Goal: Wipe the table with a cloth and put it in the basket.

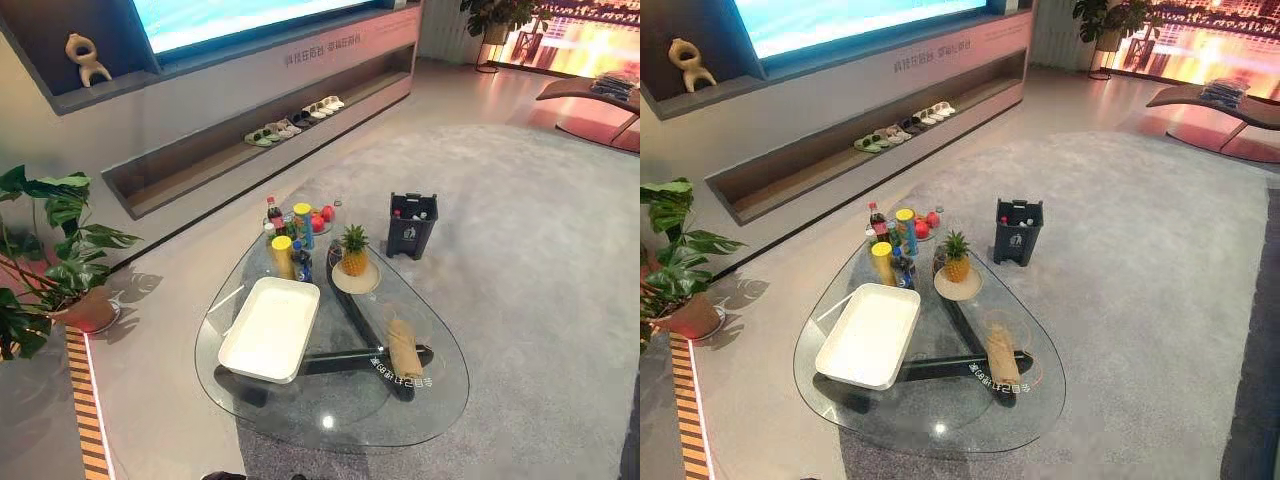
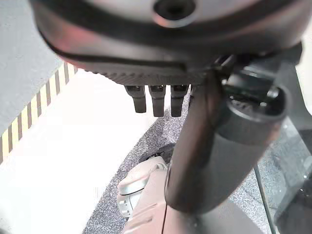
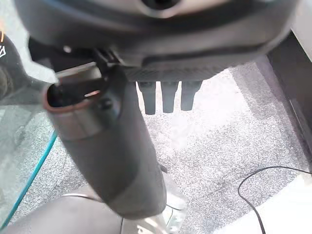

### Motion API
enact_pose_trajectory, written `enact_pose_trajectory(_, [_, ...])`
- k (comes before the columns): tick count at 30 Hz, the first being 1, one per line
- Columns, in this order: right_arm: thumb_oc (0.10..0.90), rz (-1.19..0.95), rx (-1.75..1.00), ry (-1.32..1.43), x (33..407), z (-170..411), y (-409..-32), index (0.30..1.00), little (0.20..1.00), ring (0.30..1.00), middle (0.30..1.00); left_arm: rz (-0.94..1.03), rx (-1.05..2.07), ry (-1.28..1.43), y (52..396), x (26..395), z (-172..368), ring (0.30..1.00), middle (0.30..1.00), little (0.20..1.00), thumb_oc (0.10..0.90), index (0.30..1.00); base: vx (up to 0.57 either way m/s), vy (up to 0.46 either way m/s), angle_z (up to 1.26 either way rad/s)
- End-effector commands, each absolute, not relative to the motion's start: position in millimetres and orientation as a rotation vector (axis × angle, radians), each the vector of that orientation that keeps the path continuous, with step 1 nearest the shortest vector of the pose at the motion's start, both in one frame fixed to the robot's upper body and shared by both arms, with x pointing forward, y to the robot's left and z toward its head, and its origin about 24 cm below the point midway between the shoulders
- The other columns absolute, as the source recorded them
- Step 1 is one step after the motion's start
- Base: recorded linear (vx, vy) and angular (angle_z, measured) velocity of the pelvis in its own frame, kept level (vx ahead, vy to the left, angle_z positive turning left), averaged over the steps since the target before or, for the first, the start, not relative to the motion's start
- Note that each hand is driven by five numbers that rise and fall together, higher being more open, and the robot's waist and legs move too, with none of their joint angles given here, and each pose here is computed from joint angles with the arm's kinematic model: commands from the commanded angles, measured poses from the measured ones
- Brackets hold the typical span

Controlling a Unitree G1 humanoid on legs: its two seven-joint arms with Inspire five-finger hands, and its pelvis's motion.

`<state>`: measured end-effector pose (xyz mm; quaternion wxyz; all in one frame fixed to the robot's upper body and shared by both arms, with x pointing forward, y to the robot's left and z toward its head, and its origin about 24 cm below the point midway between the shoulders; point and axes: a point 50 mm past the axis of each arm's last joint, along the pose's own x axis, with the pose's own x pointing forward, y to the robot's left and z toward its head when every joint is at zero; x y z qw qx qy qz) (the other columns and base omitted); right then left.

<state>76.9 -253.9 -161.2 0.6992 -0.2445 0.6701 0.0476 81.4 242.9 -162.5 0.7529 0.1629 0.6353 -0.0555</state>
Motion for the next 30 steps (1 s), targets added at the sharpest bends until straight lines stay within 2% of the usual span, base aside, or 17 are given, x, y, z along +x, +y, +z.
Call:
enact_pose_trajectory(1, [0.8,0.088,-0.594,1.461,101.0,-154.5,-259.1,0.9,0.9,0.9,0.9,-0.14,0.385,1.345,238.3,105.0,-159.1,0.9,0.9,0.9,0.8,0.9,-0.29,-0.055,-0.16])
enact_pose_trajectory(30, [0.8,0.092,-0.593,1.462,99.4,-155.4,-257.5,0.9,0.9,0.9,0.9,-0.135,0.371,1.342,238.7,104.7,-159.1,0.9,0.9,0.9,0.8,0.9,0.0,0.0,0.0])
